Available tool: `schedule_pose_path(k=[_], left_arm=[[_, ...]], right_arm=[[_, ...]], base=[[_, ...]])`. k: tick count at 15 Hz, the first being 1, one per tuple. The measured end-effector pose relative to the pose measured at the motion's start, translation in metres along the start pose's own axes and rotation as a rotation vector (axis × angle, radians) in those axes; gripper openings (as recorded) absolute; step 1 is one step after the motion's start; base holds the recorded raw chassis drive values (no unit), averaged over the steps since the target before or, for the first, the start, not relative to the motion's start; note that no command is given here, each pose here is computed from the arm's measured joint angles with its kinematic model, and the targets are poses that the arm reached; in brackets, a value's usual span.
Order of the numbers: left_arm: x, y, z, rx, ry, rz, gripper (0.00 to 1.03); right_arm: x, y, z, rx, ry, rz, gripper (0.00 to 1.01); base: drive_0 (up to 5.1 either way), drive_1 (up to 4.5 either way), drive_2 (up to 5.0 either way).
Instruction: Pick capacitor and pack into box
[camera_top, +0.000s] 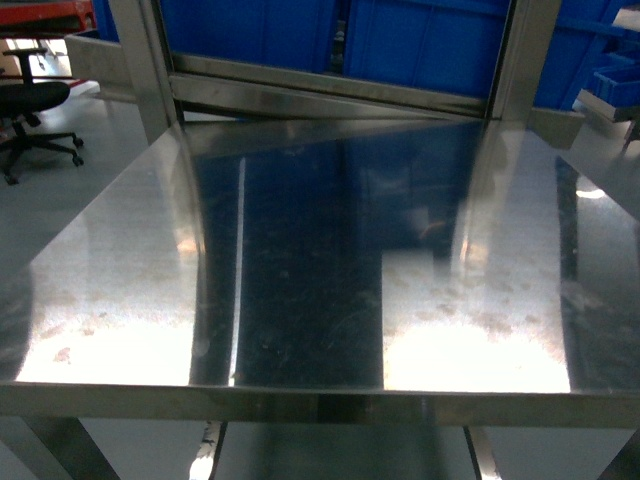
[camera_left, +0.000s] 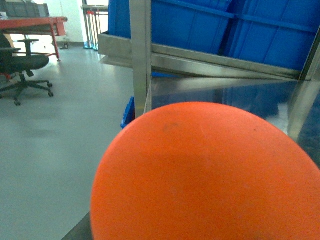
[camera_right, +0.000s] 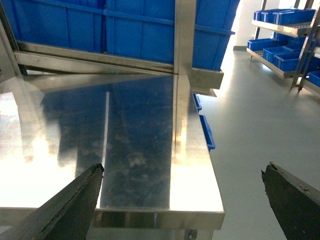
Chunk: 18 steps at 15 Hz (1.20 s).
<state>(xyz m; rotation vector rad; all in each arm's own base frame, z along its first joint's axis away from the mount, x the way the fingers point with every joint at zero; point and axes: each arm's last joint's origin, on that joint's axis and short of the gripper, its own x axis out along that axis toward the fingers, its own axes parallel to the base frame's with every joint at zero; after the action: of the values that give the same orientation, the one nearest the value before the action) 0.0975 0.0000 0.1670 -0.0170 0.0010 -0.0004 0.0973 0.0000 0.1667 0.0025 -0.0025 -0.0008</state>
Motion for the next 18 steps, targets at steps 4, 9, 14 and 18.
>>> schedule_pose_path(k=[4, 9, 14, 18], left_arm=[[0.0000, 0.0001, -0.0001, 0.003, 0.001, 0.002, 0.43], [0.0000, 0.0000, -0.0002, 0.003, 0.002, 0.000, 0.43], [0.0000, 0.0000, -0.0002, 0.004, 0.002, 0.000, 0.43], [0.0000, 0.0000, -0.0002, 0.003, 0.002, 0.001, 0.43]], right_arm=[[0.0000, 0.0000, 0.0000, 0.000, 0.000, 0.001, 0.98], [0.0000, 0.0000, 0.0000, 0.000, 0.000, 0.000, 0.98], [0.0000, 0.0000, 0.0000, 0.000, 0.000, 0.000, 0.98], [0.0000, 0.0000, 0.0000, 0.000, 0.000, 0.001, 0.98]], base=[[0.0, 0.00, 0.0], [0.0, 0.00, 0.0], [0.0, 0.00, 0.0], [0.0, 0.00, 0.0]])
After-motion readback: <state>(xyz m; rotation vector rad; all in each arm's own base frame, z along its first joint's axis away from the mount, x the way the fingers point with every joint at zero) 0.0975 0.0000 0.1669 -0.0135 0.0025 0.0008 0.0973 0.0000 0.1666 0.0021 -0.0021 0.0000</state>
